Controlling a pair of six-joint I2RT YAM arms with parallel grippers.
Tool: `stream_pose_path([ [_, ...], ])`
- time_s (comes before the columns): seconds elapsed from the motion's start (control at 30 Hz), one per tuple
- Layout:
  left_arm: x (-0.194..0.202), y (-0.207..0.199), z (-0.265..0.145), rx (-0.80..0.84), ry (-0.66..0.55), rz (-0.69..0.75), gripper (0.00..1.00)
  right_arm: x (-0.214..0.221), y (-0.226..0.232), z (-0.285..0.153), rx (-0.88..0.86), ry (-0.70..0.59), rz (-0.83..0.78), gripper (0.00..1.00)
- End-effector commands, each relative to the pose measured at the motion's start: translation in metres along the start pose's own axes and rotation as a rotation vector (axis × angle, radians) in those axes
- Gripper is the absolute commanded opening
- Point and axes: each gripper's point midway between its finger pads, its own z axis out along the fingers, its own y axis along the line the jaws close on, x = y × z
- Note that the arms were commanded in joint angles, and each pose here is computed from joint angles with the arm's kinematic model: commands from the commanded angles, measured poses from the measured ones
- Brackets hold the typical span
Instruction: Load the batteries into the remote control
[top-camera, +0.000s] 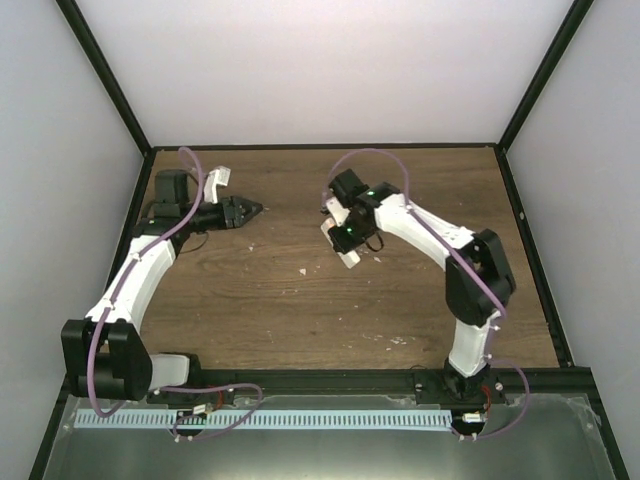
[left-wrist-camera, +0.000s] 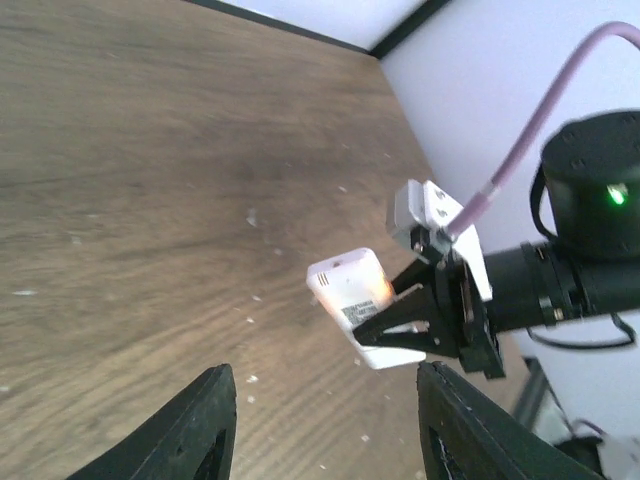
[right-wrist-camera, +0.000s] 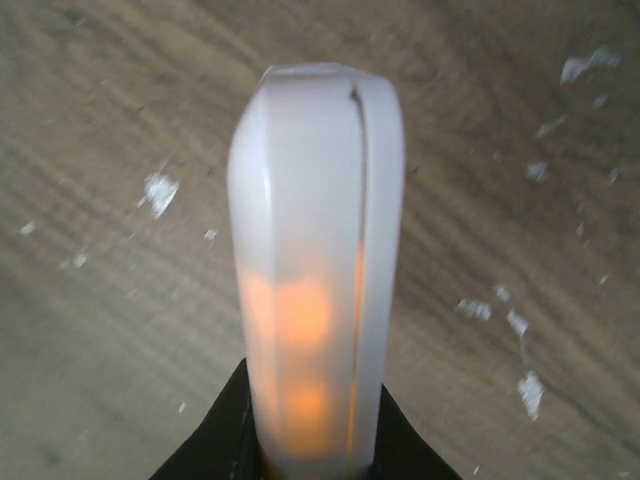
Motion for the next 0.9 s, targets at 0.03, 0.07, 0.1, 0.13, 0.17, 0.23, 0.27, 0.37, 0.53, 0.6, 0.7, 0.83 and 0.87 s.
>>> stream_pose_path([
  [0.03,-0.015,0.033,-0.009,-0.223,-0.093,-0.029,0.51,-0.035,-0.004,0.008,0.321,0.005,-0.103,0.01],
  [0.07,-0.015,0.035,-0.011,-0.243,-0.093,-0.020,0.51,-0.034,0.000,0.014,0.355,0.026,-0.138,0.01],
  [0.1,-0.016,0.037,-0.013,-0.265,-0.097,-0.016,0.51,-0.038,0.003,0.018,0.392,0.033,-0.163,0.01],
  [0.13,-0.018,0.038,-0.015,-0.280,-0.104,-0.012,0.51,-0.041,0.005,0.020,0.421,0.037,-0.190,0.01],
  [0.17,-0.019,0.039,-0.016,-0.291,-0.107,-0.011,0.51,-0.044,0.007,0.023,0.446,0.042,-0.211,0.01],
  [0.23,-0.022,0.039,-0.019,-0.310,-0.118,-0.011,0.51,-0.045,0.005,0.029,0.503,0.059,-0.240,0.01],
  [0.27,-0.023,0.038,-0.019,-0.308,-0.120,-0.008,0.51,-0.046,0.003,0.031,0.525,0.066,-0.253,0.01],
  [0.37,-0.023,0.040,-0.018,-0.310,-0.122,-0.011,0.51,-0.049,-0.001,0.036,0.569,0.067,-0.270,0.01],
  [0.53,-0.020,0.047,-0.014,-0.314,-0.106,-0.029,0.51,-0.053,-0.010,0.051,0.628,0.070,-0.291,0.01],
  [0.6,-0.019,0.049,-0.013,-0.318,-0.104,-0.034,0.51,-0.051,-0.014,0.060,0.651,0.087,-0.295,0.02],
  [0.7,-0.019,0.051,-0.011,-0.321,-0.099,-0.036,0.51,-0.050,-0.015,0.072,0.650,0.098,-0.297,0.03],
  [0.83,-0.017,0.054,-0.008,-0.317,-0.090,-0.043,0.51,-0.050,-0.012,0.079,0.623,0.095,-0.292,0.07],
  [0.87,-0.017,0.054,-0.008,-0.314,-0.089,-0.045,0.51,-0.049,-0.012,0.080,0.621,0.096,-0.290,0.08],
])
